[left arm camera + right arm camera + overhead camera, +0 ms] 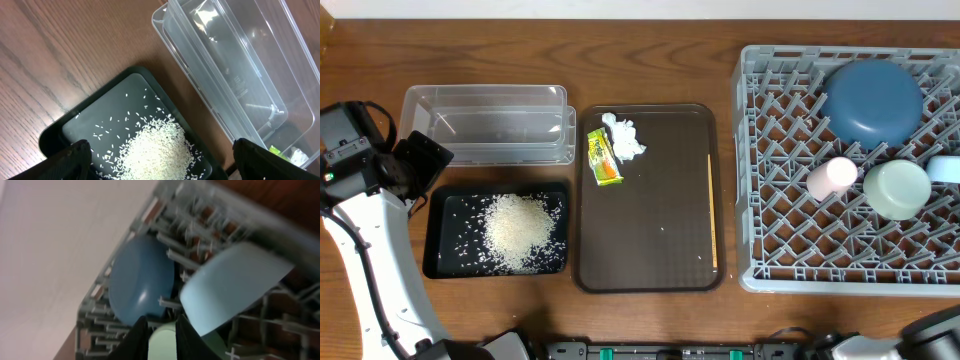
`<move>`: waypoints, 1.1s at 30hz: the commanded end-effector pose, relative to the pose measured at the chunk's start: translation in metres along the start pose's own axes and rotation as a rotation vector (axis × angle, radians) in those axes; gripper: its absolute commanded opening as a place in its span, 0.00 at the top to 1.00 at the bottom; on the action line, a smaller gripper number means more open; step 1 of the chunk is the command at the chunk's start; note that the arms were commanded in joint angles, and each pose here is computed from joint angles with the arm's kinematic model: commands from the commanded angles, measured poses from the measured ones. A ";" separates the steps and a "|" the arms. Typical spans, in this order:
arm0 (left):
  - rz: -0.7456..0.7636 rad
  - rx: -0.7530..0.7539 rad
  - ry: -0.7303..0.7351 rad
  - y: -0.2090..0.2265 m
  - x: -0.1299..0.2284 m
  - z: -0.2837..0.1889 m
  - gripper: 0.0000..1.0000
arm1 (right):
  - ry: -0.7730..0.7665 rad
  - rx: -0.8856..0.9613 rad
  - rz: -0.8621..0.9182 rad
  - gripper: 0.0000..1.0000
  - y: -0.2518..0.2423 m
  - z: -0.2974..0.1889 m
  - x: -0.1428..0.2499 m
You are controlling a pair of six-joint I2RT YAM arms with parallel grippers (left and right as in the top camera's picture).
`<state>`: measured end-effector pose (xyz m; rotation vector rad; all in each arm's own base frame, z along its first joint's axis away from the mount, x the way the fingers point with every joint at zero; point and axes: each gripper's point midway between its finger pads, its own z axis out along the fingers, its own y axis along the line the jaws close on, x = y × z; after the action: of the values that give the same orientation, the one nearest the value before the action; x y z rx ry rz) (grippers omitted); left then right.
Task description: Sort waste into correct bins and load items into the dishwasher rack
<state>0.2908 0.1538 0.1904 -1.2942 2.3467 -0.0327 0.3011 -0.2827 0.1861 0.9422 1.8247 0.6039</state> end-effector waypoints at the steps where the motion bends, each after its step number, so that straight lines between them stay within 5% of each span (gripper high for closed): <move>1: -0.010 -0.011 0.005 0.003 0.001 0.003 0.07 | -0.103 0.107 -0.024 0.76 0.010 -0.023 -0.021; 5: -0.010 -0.011 0.005 0.003 0.001 0.003 0.07 | -0.137 0.138 -0.087 0.73 0.029 -0.026 -0.025; 10: -0.010 -0.011 0.005 0.003 0.001 0.003 0.07 | -0.099 0.251 -0.156 0.98 0.026 0.006 -0.012; 20: -0.010 -0.011 0.005 0.003 0.001 0.003 0.07 | -0.068 0.401 -0.416 0.99 0.035 0.076 -0.007; 33: -0.010 -0.011 0.005 0.003 0.001 0.003 0.07 | 0.029 0.615 -0.394 0.99 -0.019 0.082 0.009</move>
<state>0.2909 0.1538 0.1905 -1.2940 2.3464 -0.0327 0.3708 -0.2751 0.1274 0.9104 2.1928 -0.1032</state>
